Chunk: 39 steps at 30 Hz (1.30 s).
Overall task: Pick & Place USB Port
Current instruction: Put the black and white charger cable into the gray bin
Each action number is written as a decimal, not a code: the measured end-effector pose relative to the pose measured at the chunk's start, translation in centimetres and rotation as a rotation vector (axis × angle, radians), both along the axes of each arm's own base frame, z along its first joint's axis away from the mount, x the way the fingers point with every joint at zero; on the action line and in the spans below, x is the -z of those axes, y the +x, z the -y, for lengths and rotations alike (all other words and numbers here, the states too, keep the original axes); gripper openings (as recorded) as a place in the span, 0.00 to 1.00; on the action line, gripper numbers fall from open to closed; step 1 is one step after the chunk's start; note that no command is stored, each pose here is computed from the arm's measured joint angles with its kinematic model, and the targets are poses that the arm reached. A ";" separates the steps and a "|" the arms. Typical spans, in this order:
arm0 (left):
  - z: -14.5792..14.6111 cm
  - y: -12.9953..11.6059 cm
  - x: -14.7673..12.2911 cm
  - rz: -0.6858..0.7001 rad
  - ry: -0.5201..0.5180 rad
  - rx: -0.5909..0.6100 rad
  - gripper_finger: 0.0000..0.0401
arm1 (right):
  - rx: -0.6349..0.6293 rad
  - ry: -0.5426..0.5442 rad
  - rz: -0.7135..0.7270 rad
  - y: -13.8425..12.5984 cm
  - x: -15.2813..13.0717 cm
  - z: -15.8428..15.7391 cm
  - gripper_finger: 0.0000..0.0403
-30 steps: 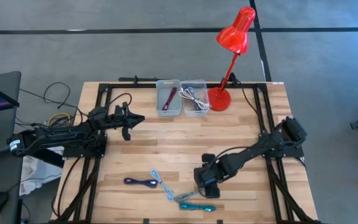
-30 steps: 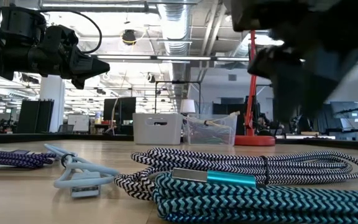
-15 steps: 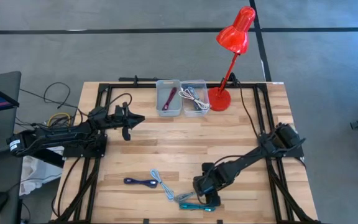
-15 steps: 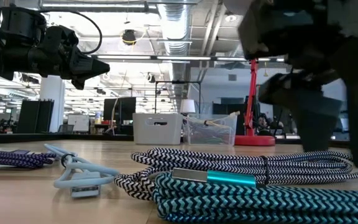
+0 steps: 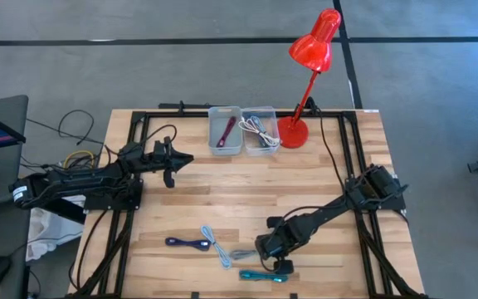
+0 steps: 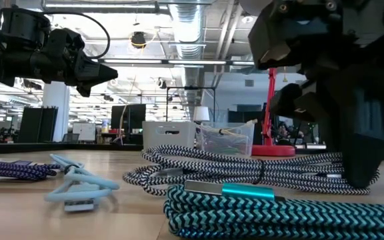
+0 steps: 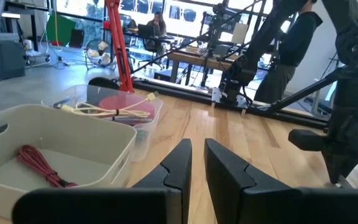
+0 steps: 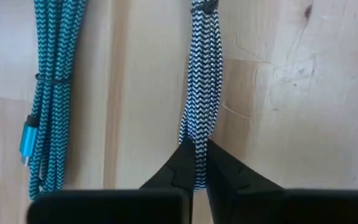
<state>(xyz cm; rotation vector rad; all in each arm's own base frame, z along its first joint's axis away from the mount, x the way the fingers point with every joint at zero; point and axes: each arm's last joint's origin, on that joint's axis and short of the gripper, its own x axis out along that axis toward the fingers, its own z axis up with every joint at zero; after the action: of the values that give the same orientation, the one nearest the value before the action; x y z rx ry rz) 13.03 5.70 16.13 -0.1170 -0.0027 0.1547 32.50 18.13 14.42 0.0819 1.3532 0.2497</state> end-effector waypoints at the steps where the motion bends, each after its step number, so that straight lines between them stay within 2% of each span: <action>1: 0.0 0.0 0.0 -0.001 -0.001 0.000 0.11 | 0.004 0.000 0.000 0.1 0.0 0.2 0.04; 7: 0.0 0.0 0.0 0.008 -0.042 0.000 0.11 | 0.012 -0.050 0.041 0.6 -0.8 1.7 0.02; 14: 0.5 0.2 -0.7 0.073 -0.021 0.061 0.12 | 0.059 -0.152 0.197 1.2 -4.3 4.6 0.01; 22: 1.6 0.5 -1.7 0.154 0.022 0.146 0.20 | 0.140 -0.281 0.407 1.6 -8.3 7.7 0.00; 28: 2.4 1.4 -3.5 0.198 0.035 0.216 0.26 | 0.176 -0.287 0.513 3.0 -9.1 9.5 0.00; 33: 2.4 2.8 -3.9 0.138 0.041 0.243 0.30 | 0.237 -0.387 0.546 3.5 -9.2 10.9 0.00; 39: 2.0 4.5 -3.6 0.065 0.061 0.239 0.31 | 0.250 -0.447 0.593 3.9 -9.5 11.7 0.00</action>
<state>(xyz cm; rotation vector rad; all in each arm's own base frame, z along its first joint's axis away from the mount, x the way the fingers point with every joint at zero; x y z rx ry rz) 17.49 3.74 19.71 -0.0612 -0.0577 -0.0881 36.45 6.46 23.96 -0.1862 0.7703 -0.2323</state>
